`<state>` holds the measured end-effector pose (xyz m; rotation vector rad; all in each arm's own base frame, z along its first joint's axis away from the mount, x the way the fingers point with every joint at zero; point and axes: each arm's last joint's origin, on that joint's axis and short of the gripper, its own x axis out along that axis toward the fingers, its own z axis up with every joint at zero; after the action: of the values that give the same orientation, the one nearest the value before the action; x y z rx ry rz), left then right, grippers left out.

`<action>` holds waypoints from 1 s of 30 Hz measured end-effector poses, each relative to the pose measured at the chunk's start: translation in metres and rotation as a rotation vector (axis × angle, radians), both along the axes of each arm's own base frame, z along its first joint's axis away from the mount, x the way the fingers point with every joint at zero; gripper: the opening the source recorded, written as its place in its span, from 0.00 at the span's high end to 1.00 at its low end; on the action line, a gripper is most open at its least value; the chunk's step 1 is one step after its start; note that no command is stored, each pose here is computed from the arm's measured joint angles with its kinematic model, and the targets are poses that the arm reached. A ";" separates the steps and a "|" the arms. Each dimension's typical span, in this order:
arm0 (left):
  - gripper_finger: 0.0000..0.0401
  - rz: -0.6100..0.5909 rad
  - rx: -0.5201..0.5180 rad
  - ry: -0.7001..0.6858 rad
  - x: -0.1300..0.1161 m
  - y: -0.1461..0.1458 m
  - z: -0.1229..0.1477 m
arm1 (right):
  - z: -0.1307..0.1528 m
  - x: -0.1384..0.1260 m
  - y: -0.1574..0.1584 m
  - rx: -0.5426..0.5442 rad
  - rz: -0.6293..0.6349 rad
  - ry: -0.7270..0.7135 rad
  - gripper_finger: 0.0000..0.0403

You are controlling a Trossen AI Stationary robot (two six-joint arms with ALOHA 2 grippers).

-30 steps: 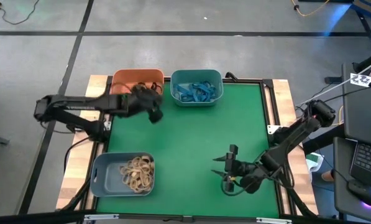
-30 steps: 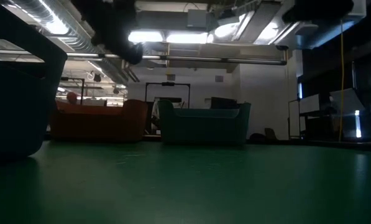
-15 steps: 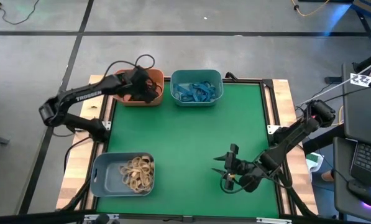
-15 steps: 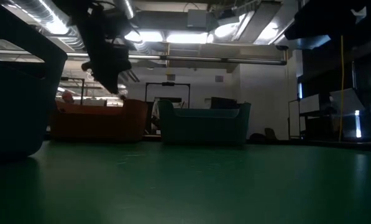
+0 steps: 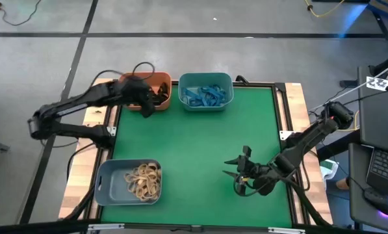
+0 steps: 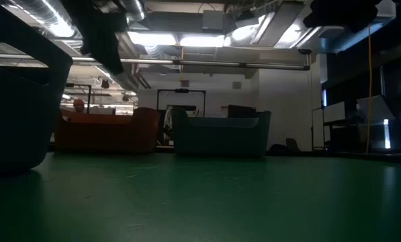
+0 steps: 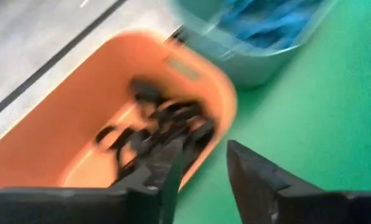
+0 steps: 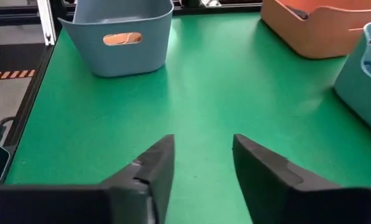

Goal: Sort rubber bands into baskets
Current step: Return to Home Position

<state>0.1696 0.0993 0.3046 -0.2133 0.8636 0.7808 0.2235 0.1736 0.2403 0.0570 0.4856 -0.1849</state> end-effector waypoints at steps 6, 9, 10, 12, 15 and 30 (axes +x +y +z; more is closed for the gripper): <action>0.84 -0.203 0.018 -0.240 -0.018 -0.029 -0.006 | 0.012 -0.004 -0.009 -0.045 0.020 -0.009 0.75; 0.90 -0.243 -0.043 -0.259 -0.025 -0.036 -0.020 | 0.012 -0.001 -0.014 -0.043 0.036 0.007 0.81; 0.92 -0.219 -0.088 -0.227 -0.028 -0.037 -0.026 | 0.012 0.000 -0.014 -0.034 0.049 0.017 0.83; 0.95 -0.158 -0.181 -0.134 -0.032 -0.038 -0.037 | 0.011 0.000 -0.014 -0.024 0.067 0.028 0.85; 0.98 -0.122 -0.286 -0.060 -0.029 -0.038 -0.046 | 0.009 0.000 -0.012 -0.033 0.077 0.044 0.87; 1.00 -0.402 -0.129 -0.147 0.002 -0.028 -0.035 | 0.014 -0.005 -0.030 -0.152 0.098 0.114 0.88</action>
<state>0.1721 0.0715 0.2695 -0.1996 0.7849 0.3303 0.2183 0.1433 0.2544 -0.1265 0.5851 -0.1292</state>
